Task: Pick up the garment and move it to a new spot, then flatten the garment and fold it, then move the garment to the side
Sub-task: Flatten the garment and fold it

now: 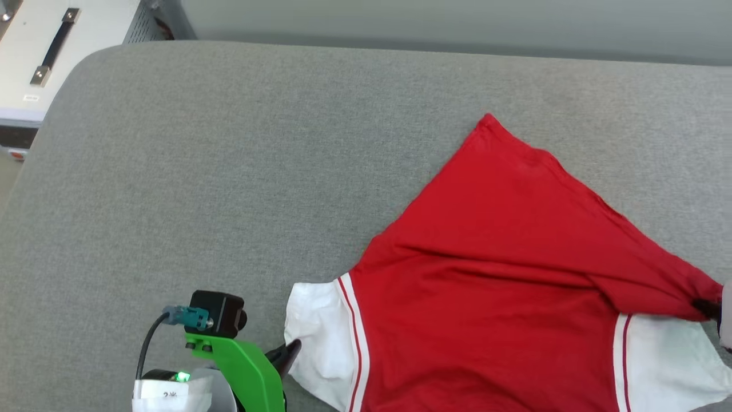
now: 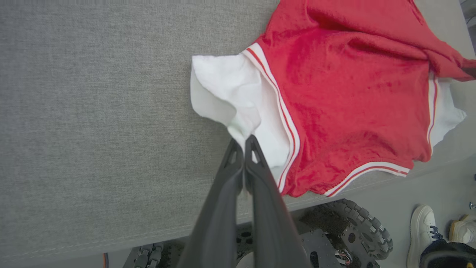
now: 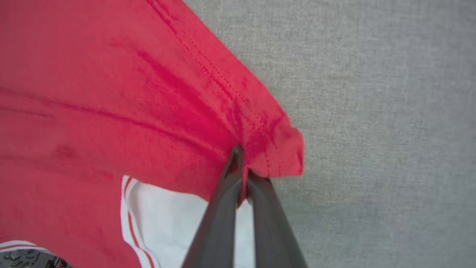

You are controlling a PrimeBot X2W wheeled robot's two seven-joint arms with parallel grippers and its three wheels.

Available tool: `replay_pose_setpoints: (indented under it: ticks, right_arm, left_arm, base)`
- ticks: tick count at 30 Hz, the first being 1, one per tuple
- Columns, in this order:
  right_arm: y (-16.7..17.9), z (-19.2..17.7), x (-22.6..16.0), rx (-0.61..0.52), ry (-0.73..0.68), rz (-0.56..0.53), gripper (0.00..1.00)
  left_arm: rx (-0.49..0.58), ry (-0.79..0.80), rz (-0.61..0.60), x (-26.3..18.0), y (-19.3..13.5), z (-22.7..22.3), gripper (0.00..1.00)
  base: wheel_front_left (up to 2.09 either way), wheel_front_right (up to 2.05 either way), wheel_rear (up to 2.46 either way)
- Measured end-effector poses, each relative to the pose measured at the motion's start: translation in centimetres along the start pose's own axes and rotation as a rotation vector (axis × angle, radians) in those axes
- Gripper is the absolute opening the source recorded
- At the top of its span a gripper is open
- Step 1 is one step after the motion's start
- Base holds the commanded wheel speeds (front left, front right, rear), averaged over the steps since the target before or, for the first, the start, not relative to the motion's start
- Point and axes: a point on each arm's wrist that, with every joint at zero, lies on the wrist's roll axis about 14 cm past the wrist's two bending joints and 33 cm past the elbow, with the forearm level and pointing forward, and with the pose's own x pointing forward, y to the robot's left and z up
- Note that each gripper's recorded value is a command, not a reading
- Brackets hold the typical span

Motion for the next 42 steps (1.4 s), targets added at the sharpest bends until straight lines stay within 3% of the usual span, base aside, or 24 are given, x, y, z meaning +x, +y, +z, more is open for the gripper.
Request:
replay_pose_setpoints:
  ticks: [13, 19, 20, 25, 31, 42]
  right_arm:
    - [-1.5, -7.7, -3.8, 0.152, 0.02, -0.036, 0.0]
    - [-1.0, -8.4, -3.5, 0.161, 0.034, -0.031, 0.01]
    - [-1.0, -8.2, -3.6, 0.159, 0.028, -0.031, 1.0]
    - [-0.1, -6.6, -3.9, 0.106, 0.006, -0.008, 1.0]
    - [1.6, -2.0, -5.0, -0.012, -0.039, 0.033, 1.0]
    - [8.3, 8.1, -3.7, -0.249, -0.099, 0.14, 1.0]
  left_arm:
    - [0.008, -0.038, -0.073, 0.1, -2.7, 0.0, 0.0]
    - [0.004, -0.034, -0.071, 0.2, -2.6, -0.2, 0.0]
    - [0.003, -0.035, -0.07, 0.2, -2.6, -0.2, 0.0]
    - [0.002, -0.038, -0.069, 0.2, -2.5, -0.1, 0.0]
    - [0.006, -0.059, -0.079, -0.2, -2.8, 0.6, 0.0]
    - [0.005, -0.066, -0.055, 0.4, -2.1, 1.6, 0.0]
  base:
    - [0.0, 0.0, 0.0]
    - [0.0, 0.0, 0.0]
    - [0.0, 0.0, 0.0]
    - [0.0, 0.0, 0.0]
    - [0.0, 0.0, 0.0]
    - [0.0, 0.0, 0.0]
